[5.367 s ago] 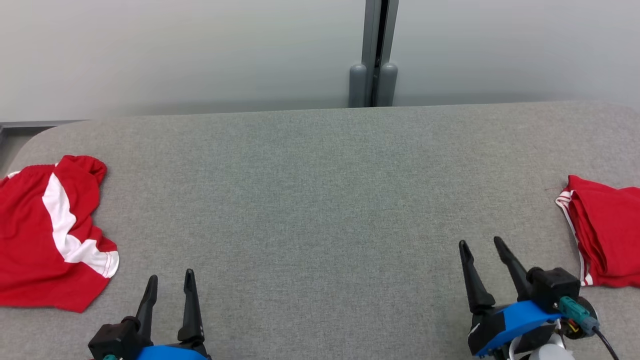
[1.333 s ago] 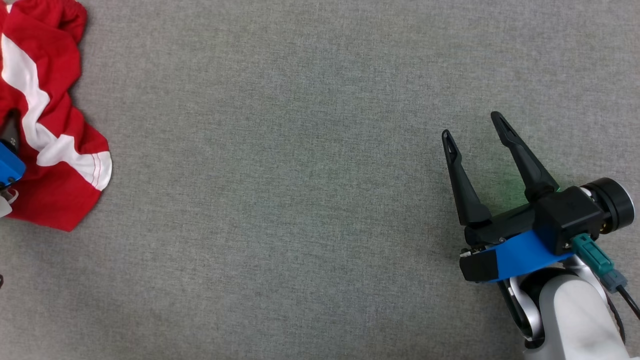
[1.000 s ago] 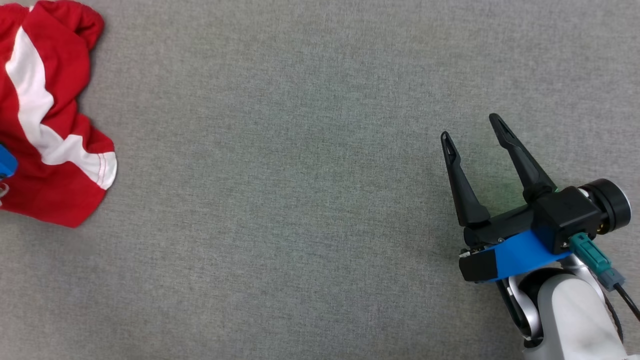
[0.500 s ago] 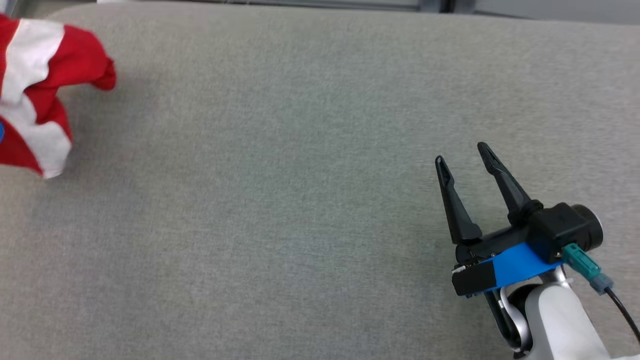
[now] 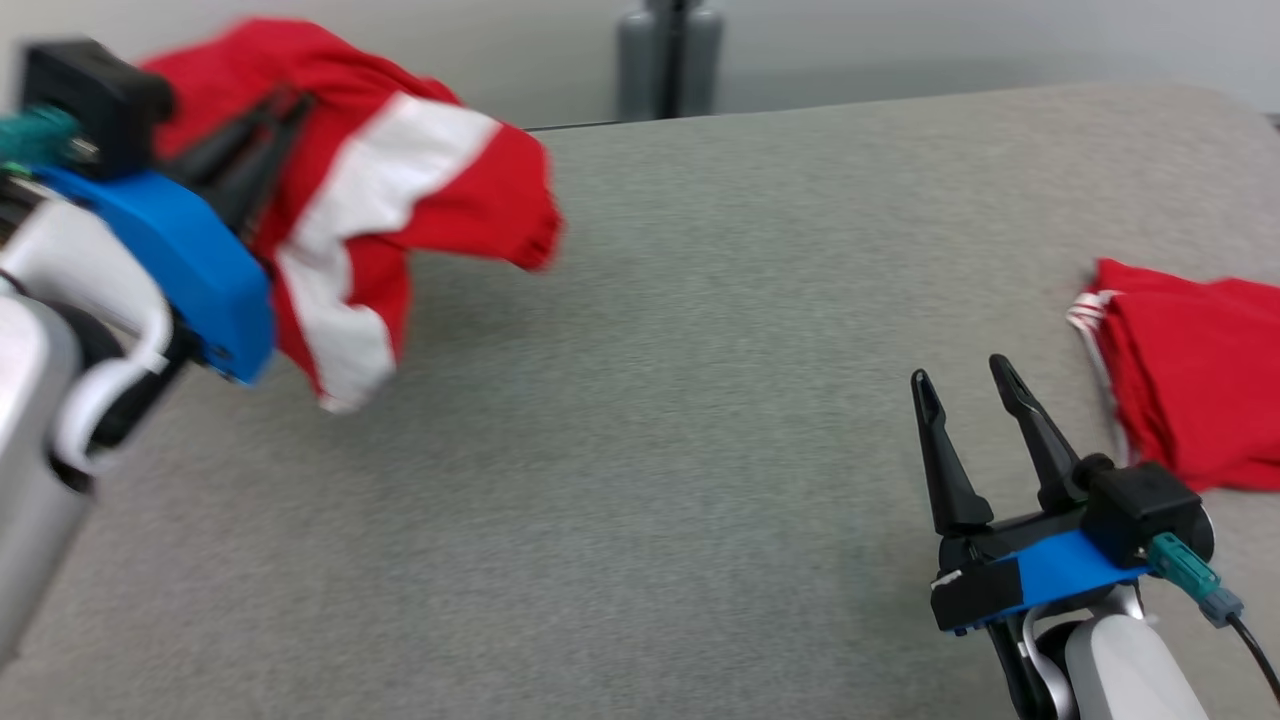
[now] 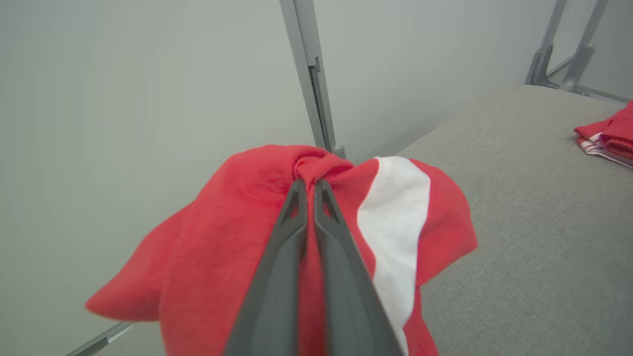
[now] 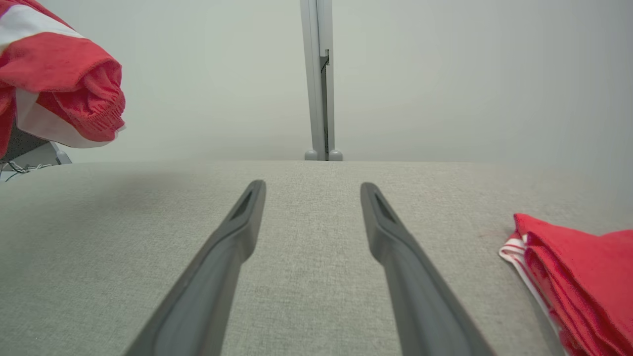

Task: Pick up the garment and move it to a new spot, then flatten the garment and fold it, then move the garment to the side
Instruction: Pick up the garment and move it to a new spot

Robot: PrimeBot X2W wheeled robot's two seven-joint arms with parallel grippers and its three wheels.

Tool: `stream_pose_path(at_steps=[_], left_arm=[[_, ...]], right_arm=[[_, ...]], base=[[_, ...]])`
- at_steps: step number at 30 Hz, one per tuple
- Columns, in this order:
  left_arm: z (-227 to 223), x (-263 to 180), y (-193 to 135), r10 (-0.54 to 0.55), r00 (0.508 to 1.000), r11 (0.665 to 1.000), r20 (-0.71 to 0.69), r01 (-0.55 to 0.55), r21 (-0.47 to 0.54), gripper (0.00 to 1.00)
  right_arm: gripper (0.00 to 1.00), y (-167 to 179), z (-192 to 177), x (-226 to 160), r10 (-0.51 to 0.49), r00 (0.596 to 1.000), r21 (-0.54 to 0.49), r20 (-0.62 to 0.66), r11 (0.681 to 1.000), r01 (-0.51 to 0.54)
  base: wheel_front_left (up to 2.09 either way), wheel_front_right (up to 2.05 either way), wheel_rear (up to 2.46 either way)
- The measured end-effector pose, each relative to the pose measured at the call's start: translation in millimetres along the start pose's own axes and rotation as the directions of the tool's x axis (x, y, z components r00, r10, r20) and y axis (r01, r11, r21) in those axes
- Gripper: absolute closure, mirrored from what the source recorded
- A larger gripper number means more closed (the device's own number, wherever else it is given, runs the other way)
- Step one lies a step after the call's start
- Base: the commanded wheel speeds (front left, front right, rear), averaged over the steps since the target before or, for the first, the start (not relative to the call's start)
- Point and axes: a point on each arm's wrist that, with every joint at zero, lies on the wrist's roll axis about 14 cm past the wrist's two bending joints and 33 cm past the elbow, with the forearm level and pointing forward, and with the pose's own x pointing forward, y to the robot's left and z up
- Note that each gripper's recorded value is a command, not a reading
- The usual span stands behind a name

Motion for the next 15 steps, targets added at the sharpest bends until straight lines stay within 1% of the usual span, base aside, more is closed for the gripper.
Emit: stream_pose_path(at_steps=[1,2,3,4,5,8,10,12,15], left_arm=[[0.0,0.0,0.0,0.0,1.0,1.0,0.0,0.0,0.0,1.0],[1.0,6.5,-16.1,-0.043,0.999,0.999,0.006,0.043,0.007,1.0],[-2.5,18.0,-45.7,-0.121,0.993,0.992,0.005,0.121,0.03,1.0],[-2.5,18.0,-45.7,-0.121,0.993,0.992,0.005,0.121,0.03,1.0],[-6.3,23.1,-61.0,-0.159,0.987,0.987,0.005,0.159,0.034,1.0],[-23.2,34.1,-106.6,-0.264,0.964,0.964,0.008,0.264,-0.008,1.0],[-40.1,38.4,-131.3,-0.315,0.949,0.949,-0.005,0.314,-0.036,1.0],[-61.6,40.6,-149.7,-0.349,0.936,0.936,-0.039,0.347,-0.064,1.0],[-83.7,42.6,-171.3,-0.382,0.923,0.922,-0.054,0.376,-0.095,1.0]], right_arm=[[0.0,0.0,0.0,0.0,0.0,1.0,0.0,0.0,1.0,0.0],[0.0,-7.8,1.8,-4.8,-0.024,1.0,-0.002,0.004,1.0,0.024],[0.0,-21.1,2.0,-14.5,-0.066,0.998,-0.002,0.002,0.998,0.066],[0.0,-21.1,2.0,-14.5,-0.066,0.998,-0.002,0.002,0.998,0.066],[0.0,-27.6,1.2,-19.4,-0.087,0.996,-0.002,0.0,0.996,0.087],[0.0,-39.4,0.8,-29.2,-0.126,0.992,0.0,-0.002,0.992,0.126],[0.0,-43.5,-0.7,-33.3,-0.14,0.99,0.0,-0.006,0.99,0.14],[0.0,-45.6,-2.6,-35.6,-0.148,0.989,0.0,-0.011,0.989,0.148],[0.0,-47.8,-5.3,-37.1,-0.155,0.988,0.002,-0.017,0.988,0.155]], base=[[0.0,0.0,0.0],[0.0,0.0,0.0],[0.0,0.0,0.0],[0.0,0.0,0.0],[0.0,0.0,0.0],[0.0,0.0,0.0],[0.0,0.0,0.0],[0.0,0.0,0.0],[0.0,0.0,0.0]])
